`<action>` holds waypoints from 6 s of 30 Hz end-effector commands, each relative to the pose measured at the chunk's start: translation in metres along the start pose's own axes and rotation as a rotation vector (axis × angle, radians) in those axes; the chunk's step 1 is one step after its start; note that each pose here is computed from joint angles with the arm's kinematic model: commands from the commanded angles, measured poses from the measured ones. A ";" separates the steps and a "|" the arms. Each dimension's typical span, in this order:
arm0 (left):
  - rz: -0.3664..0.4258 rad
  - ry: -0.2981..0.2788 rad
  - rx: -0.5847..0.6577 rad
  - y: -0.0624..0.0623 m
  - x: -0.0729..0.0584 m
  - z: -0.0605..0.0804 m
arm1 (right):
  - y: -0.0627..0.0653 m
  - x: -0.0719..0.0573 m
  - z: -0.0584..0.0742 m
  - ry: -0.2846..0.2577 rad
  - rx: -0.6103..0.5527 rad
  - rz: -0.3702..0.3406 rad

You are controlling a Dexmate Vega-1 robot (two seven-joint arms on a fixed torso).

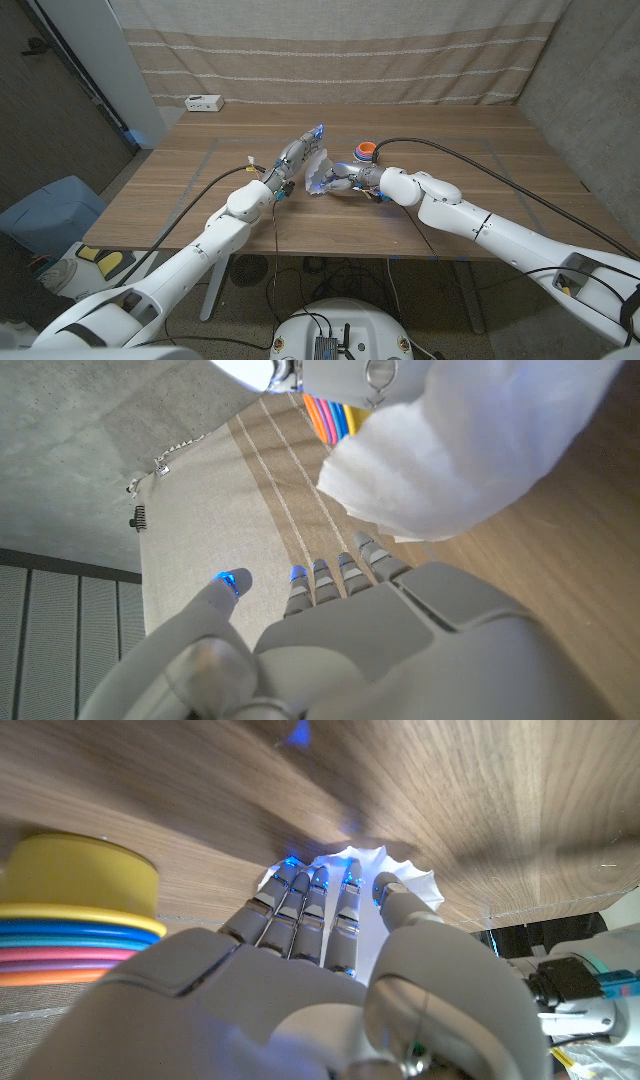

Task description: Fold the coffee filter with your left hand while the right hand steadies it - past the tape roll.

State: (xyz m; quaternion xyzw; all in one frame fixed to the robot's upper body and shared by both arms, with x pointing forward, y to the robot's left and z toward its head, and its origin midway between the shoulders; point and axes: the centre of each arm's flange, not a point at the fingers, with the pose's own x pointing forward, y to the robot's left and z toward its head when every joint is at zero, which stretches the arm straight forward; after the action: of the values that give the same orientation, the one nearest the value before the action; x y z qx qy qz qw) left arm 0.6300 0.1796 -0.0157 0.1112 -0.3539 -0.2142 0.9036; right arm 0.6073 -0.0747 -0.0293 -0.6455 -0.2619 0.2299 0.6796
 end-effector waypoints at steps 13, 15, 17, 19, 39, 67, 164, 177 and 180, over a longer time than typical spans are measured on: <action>0.452 0.052 0.057 -0.003 -0.052 0.010 | 0.002 0.004 -0.003 0.016 -0.008 0.031; 0.479 0.075 0.050 -0.003 -0.056 0.008 | 0.002 0.005 -0.003 0.013 -0.008 0.031; 0.486 0.098 0.033 -0.004 -0.059 0.005 | 0.001 0.005 -0.003 0.011 -0.009 0.031; 0.484 0.112 0.020 -0.005 -0.060 0.003 | 0.001 0.005 -0.003 0.009 -0.008 0.032; 0.143 0.117 -0.162 -0.005 -0.016 -0.017 | -0.002 0.006 -0.011 0.007 0.008 0.026; -0.041 0.167 -0.219 -0.011 0.019 -0.032 | -0.006 0.006 -0.019 0.001 0.053 0.006; -0.031 0.280 -0.248 -0.027 0.017 -0.032 | -0.018 -0.005 -0.002 -0.021 0.118 -0.001; -0.041 0.228 -0.271 -0.027 0.024 -0.016 | -0.011 -0.003 -0.015 0.037 0.108 0.040; -0.023 0.195 -0.223 -0.022 0.025 -0.003 | -0.009 -0.003 -0.017 0.042 0.112 0.045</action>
State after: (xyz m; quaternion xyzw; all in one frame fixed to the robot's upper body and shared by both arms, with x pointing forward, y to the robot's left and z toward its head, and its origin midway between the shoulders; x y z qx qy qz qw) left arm 0.6540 0.1476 -0.0354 0.0318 -0.2001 -0.2578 0.9447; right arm 0.6076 -0.0841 -0.0138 -0.6074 -0.2471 0.2472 0.7134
